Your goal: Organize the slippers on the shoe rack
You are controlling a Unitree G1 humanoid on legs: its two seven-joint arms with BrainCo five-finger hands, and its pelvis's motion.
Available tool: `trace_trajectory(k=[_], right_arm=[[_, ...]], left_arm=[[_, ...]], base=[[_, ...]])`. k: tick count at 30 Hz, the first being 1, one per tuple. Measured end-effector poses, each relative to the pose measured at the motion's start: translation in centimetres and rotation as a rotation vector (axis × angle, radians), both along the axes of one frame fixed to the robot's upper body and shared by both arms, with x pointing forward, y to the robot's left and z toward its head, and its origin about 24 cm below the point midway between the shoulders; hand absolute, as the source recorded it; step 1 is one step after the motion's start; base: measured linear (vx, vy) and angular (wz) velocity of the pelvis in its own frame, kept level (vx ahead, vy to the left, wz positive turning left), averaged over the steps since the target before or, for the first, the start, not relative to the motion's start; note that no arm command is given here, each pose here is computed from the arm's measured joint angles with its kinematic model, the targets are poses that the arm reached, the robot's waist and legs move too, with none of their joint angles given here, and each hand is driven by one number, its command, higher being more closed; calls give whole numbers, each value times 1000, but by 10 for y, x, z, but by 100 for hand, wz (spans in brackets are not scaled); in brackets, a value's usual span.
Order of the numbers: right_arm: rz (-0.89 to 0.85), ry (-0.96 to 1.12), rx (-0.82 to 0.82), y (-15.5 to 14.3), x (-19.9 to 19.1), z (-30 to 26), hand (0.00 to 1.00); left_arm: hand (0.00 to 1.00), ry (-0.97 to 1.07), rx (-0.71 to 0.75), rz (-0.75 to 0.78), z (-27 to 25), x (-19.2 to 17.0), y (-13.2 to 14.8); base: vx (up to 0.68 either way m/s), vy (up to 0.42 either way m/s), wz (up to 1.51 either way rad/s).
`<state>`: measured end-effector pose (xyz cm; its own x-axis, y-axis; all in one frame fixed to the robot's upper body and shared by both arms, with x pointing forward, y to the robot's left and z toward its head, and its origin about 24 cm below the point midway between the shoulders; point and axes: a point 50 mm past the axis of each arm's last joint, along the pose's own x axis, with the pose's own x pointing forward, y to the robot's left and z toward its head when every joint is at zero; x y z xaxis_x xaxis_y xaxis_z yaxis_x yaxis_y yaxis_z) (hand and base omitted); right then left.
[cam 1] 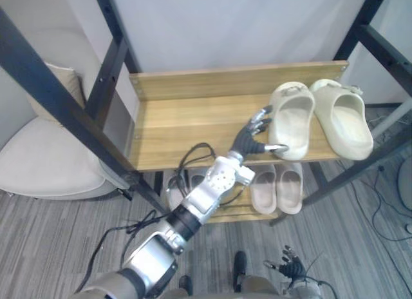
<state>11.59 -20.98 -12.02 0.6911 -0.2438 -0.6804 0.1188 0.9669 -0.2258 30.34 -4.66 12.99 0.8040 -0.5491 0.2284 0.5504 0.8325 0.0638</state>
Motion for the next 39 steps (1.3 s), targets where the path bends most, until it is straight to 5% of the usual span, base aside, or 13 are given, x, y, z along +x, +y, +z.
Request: trace_trajectory(k=[12,21,25,33,39], right_arm=[[-13,-4,10,1,0,0,0],[-69,45,25,-2,-7,-8,0],[-71,93,18,-10,-14,-14,0],[-23,120,19,-10,-10,-18,0],[30,140,10,-9,-9,-20,0]], left_arm=[[0,4,20,19,-1,3,2],[0,-2,-22,213,-11,3,91],[0,-4,-56,128,-16,-23,105],[0,87,-140,-163,-33,-75,85],[0,311,-108,-241,-85,-104,81]], base=[[0,-1,1],[12,-8,16],[82,4,24],[37,42,20],[-7,11,3]])
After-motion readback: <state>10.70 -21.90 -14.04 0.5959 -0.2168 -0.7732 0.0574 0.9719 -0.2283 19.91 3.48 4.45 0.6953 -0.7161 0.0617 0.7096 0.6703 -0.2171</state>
